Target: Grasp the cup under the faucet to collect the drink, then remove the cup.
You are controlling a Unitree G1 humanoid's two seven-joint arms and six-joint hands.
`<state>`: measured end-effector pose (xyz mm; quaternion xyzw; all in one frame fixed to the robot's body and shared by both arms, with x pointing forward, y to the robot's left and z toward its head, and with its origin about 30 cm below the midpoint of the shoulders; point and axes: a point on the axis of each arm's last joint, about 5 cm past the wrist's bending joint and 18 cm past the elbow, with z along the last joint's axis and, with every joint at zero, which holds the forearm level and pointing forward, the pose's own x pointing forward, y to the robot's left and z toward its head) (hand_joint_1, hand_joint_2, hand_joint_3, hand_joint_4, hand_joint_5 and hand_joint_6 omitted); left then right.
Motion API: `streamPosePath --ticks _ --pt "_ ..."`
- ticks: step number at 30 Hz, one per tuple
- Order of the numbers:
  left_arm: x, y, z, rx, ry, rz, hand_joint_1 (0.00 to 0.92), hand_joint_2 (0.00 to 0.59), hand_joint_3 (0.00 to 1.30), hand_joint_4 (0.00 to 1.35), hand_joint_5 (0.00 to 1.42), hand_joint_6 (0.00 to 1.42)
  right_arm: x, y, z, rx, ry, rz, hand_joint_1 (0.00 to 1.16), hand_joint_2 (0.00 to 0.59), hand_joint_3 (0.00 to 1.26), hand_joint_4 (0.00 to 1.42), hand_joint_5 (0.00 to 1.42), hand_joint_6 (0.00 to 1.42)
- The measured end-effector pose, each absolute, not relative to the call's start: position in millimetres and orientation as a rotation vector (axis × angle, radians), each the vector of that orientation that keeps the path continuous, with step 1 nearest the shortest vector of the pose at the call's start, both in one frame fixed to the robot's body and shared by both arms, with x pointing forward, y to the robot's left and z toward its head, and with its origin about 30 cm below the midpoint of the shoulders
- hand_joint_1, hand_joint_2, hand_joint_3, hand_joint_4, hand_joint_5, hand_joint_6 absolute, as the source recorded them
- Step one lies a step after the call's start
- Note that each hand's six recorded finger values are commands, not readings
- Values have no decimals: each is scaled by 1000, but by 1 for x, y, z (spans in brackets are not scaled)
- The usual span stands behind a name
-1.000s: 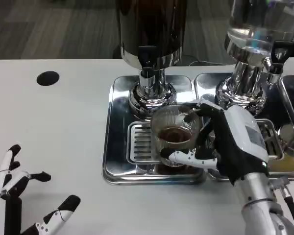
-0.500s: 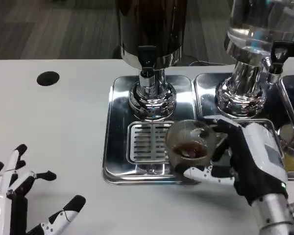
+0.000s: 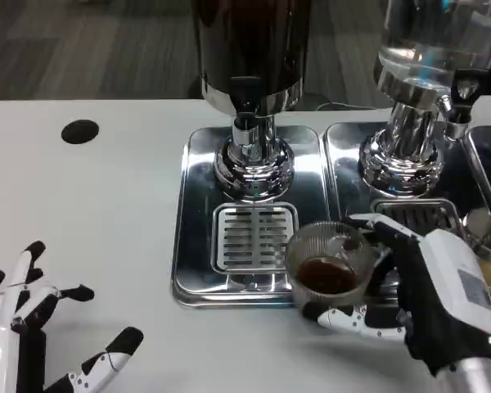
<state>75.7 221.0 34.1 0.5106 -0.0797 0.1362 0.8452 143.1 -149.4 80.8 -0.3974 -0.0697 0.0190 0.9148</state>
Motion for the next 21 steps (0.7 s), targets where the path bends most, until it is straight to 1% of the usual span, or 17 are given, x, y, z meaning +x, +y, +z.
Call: streamPosePath --ticks 12,16,21 --pt "76 221 34 1076 -170 286 0 83 562 61 227 98 130 -155 78 -818 -145 43 886 143 610 737 842 1231" --pt "76 221 34 1076 -170 286 0 83 562 59 227 97 125 -159 80 -819 -144 23 886 144 610 740 842 1231" --pt "77 220 34 1075 -172 286 0 83 561 53 227 97 121 -164 87 -803 -175 -11 886 144 610 741 842 1231"
